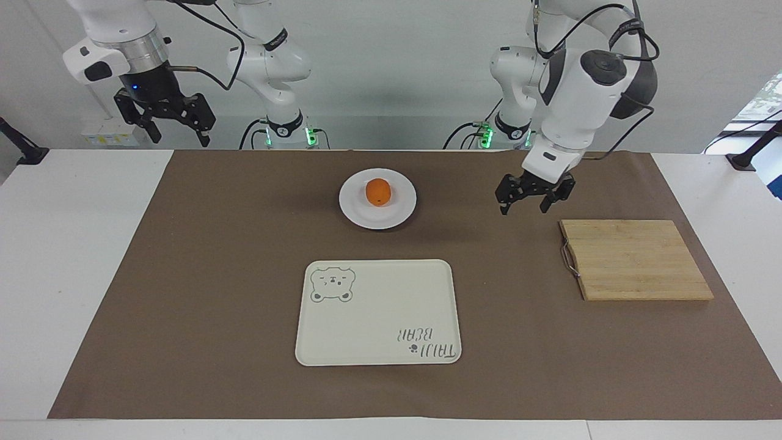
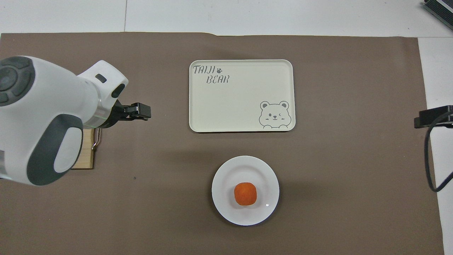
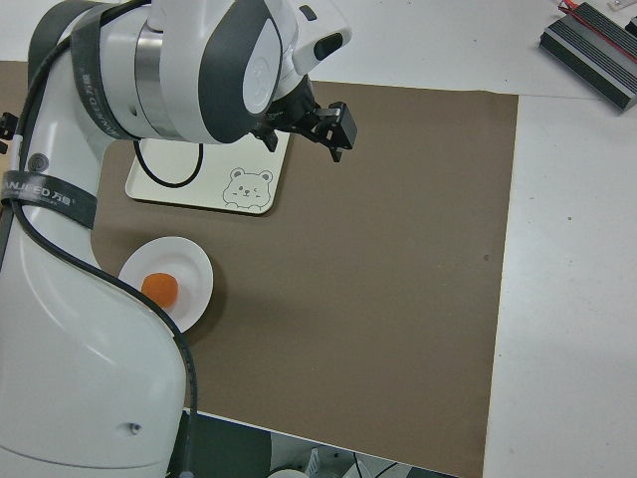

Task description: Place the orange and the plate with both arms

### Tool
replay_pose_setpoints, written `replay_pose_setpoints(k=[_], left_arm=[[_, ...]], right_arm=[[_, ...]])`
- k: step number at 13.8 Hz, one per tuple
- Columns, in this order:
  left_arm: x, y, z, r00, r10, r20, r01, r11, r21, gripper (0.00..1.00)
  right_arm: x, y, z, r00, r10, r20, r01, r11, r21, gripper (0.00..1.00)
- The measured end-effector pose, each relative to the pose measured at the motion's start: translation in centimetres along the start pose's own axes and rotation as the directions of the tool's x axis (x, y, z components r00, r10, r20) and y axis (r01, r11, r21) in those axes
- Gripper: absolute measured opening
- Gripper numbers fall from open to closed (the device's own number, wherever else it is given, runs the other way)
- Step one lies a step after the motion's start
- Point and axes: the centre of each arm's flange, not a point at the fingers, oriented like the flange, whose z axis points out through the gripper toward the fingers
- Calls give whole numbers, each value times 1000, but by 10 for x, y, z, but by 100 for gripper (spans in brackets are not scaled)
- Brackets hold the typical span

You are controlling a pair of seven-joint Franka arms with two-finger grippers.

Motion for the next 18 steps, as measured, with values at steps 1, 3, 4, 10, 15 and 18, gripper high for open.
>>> replay_pose_setpoints(k=[1, 3, 4, 10, 15, 18], left_arm=[[5, -21, -2, 1000, 18, 2, -18, 1000, 3, 100], [13, -60, -7, 999, 50, 16, -51, 999, 8, 100], [15, -77, -16, 997, 77, 32, -77, 997, 10, 100], [11, -105, -80, 986, 150, 73, -154, 986, 67, 100], [11, -105, -81, 986, 150, 72, -154, 986, 68, 100], [11, -105, -81, 986, 150, 72, -154, 986, 68, 100]], right_arm=[[0, 0, 0, 1000, 0, 0, 0, 1000, 0, 100], [0, 0, 0, 1000, 0, 0, 0, 1000, 0, 100], [0, 0, 0, 1000, 0, 0, 0, 1000, 0, 100], [0, 0, 0, 1000, 0, 0, 0, 1000, 0, 100], [0, 0, 0, 1000, 0, 0, 0, 1000, 0, 100], [0, 0, 0, 1000, 0, 0, 0, 1000, 0, 100]])
